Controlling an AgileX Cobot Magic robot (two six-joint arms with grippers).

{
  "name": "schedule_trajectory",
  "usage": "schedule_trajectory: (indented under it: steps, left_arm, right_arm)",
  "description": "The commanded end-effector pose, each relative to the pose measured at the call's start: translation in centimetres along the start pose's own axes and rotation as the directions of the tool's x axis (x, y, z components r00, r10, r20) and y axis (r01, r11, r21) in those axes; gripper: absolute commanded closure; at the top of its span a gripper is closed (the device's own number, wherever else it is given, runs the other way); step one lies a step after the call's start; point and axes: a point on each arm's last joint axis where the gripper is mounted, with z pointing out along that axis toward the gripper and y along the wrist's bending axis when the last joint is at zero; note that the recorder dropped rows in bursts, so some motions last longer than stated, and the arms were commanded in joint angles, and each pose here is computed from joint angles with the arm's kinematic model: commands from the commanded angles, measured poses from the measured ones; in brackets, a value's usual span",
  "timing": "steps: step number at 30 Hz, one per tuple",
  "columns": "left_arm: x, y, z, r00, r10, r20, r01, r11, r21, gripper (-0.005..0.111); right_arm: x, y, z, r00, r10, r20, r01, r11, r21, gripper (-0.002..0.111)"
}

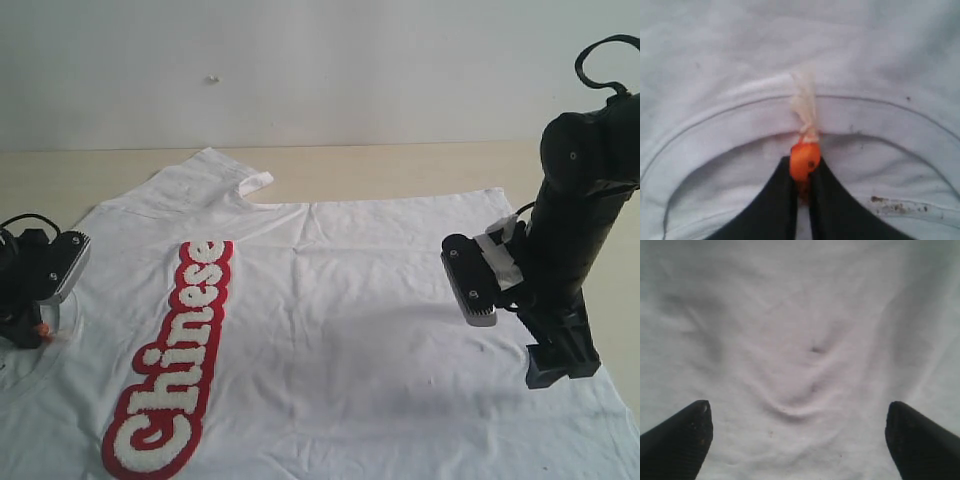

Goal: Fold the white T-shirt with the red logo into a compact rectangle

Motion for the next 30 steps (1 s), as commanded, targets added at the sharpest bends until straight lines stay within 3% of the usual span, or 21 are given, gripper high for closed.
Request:
schedule_trajectory:
  steps: [1, 4, 6, 14, 17, 21, 26, 30]
  left_arm:
    - [0.1, 0.4, -0.1, 1.000, -0.011, -0.002, 0.011, 0.999, -0.038, 0.104]
    - [-0.1, 0.6, -0.1, 0.998, -0.050, 0.025, 0.051, 0.997, -0.062, 0.094]
    - [-0.2, 0.8, -0.1, 0.996, -0.076, 0.046, 0.080, 0.994, -0.080, 0.081]
    - [-0.5, 0.8, -0.1, 0.991, -0.112, 0.076, 0.118, 0.990, -0.074, 0.001]
    - [-0.3, 0.3, -0.7, 0.998, -0.058, 0.039, 0.060, 0.997, -0.040, 0.002]
    - [0.4, 0.3, -2.4, 0.997, 0.046, -0.059, -0.050, 0.996, -0.076, 0.002]
    - [0.3, 0.2, -3.8, 0.998, 0.040, -0.058, -0.046, 0.993, -0.104, 0.002]
    - [-0.2, -0.6, -3.7, 1.000, 0.005, -0.006, -0.006, 1.000, -0.020, 0.002]
  right_arm:
    - [0.6, 0.0, 1.2, 1.000, 0.003, -0.014, -0.004, 0.999, -0.041, 0.019]
    - [0.5, -0.1, 1.3, 1.000, 0.015, -0.001, -0.015, 0.999, -0.034, 0.019]
    - [0.5, -0.1, 1.3, 1.000, 0.015, -0.001, -0.015, 0.999, -0.034, 0.019]
    - [0.5, -0.1, 1.3, 1.000, 0.017, -0.001, -0.017, 0.999, -0.034, 0.019]
    - [0.5, -0.1, 1.3, 1.000, 0.017, -0.001, -0.017, 0.999, -0.034, 0.019]
    - [0.4, -0.1, 1.3, 1.000, 0.019, 0.002, -0.019, 0.999, -0.027, 0.019]
    - [0.1, -0.2, 1.3, 0.999, 0.045, 0.030, -0.044, 0.999, -0.024, 0.019]
    - [0.1, -0.1, 1.3, 0.999, 0.045, 0.028, -0.044, 0.999, -0.033, 0.019]
